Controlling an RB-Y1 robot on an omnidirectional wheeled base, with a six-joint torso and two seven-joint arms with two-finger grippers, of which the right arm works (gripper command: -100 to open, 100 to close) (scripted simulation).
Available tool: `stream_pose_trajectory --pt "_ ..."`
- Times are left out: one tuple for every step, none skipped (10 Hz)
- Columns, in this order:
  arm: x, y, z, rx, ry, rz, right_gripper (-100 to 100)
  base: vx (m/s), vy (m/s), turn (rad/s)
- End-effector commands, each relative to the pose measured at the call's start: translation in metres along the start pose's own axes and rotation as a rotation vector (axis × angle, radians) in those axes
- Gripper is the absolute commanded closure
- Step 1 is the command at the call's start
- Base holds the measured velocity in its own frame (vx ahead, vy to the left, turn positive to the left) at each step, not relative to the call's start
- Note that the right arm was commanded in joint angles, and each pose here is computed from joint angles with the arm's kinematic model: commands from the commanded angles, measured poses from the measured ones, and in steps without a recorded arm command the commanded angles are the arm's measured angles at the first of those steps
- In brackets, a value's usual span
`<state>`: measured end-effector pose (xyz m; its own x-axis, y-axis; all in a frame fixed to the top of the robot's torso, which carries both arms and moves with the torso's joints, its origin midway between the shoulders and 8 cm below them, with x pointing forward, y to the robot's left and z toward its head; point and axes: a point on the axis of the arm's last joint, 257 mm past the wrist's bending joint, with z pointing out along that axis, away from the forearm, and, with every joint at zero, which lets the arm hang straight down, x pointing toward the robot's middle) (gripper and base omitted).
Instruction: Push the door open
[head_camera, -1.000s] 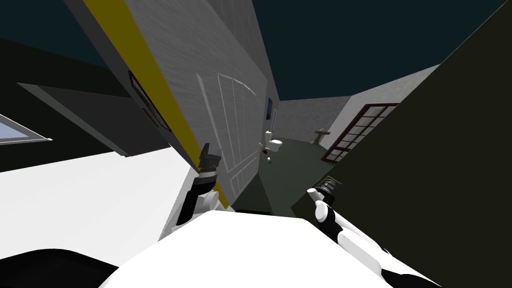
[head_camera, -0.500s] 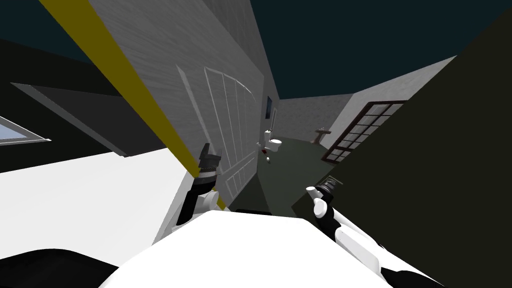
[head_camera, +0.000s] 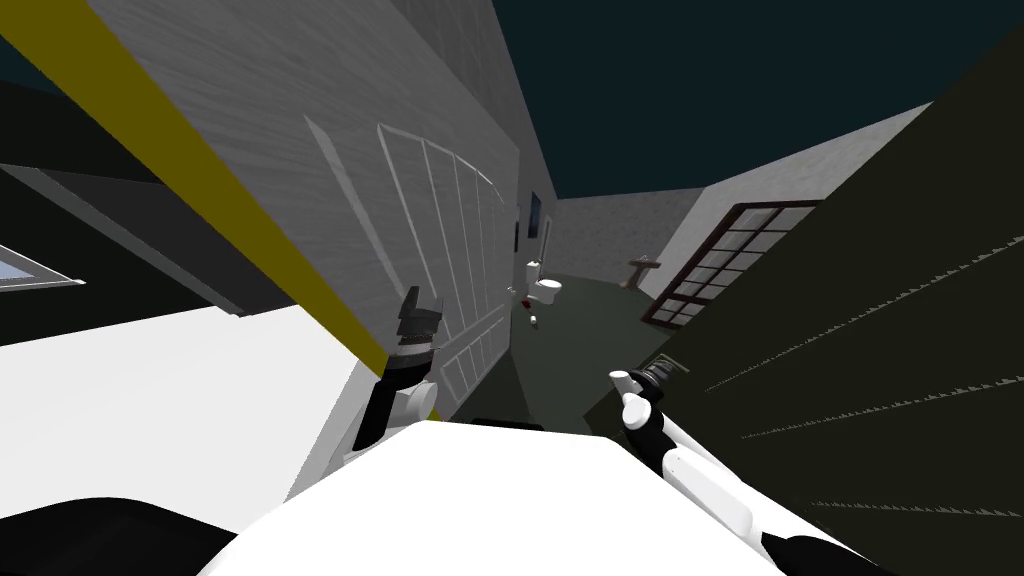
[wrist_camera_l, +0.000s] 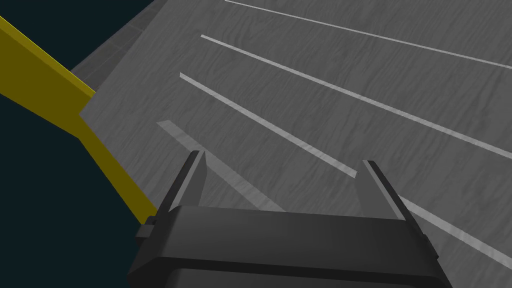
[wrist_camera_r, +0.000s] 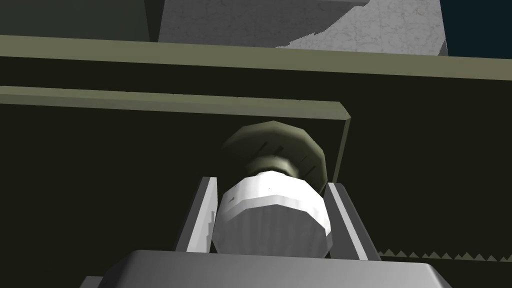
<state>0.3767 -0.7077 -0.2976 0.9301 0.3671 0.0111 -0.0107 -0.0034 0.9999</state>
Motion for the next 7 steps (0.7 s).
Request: stream_pose_trajectory --pt "-0.007 0.003 0.0003 -0.005 -0.041 -0.008 100 0.137 -0.128 -0.026" --pt "-0.008 0.002 -0.0005 -0.004 -0.050 -0.009 100 0.121 -0.113 -0.024" --pt "-0.009 0.002 -0.0023 -0.001 -0.068 -0.011 100 0.131 -0.123 -0.019" --pt "-0.007 -0.001 -0.0038 0.004 -0.054 -0.007 100 0.065 -0.061 -0.005" --pt "-0.020 0.002 -0.0013 -0.002 -0.091 -0.008 100 0.104 -0.109 -0.009" --pt "-0.029 0.002 -0.0005 -0.002 -0.116 -0.009 100 0.169 -0.148 0.000" --pt "-0.035 0.002 -0.0001 -0.003 -0.131 -0.009 100 0.144 -0.153 -0.021"
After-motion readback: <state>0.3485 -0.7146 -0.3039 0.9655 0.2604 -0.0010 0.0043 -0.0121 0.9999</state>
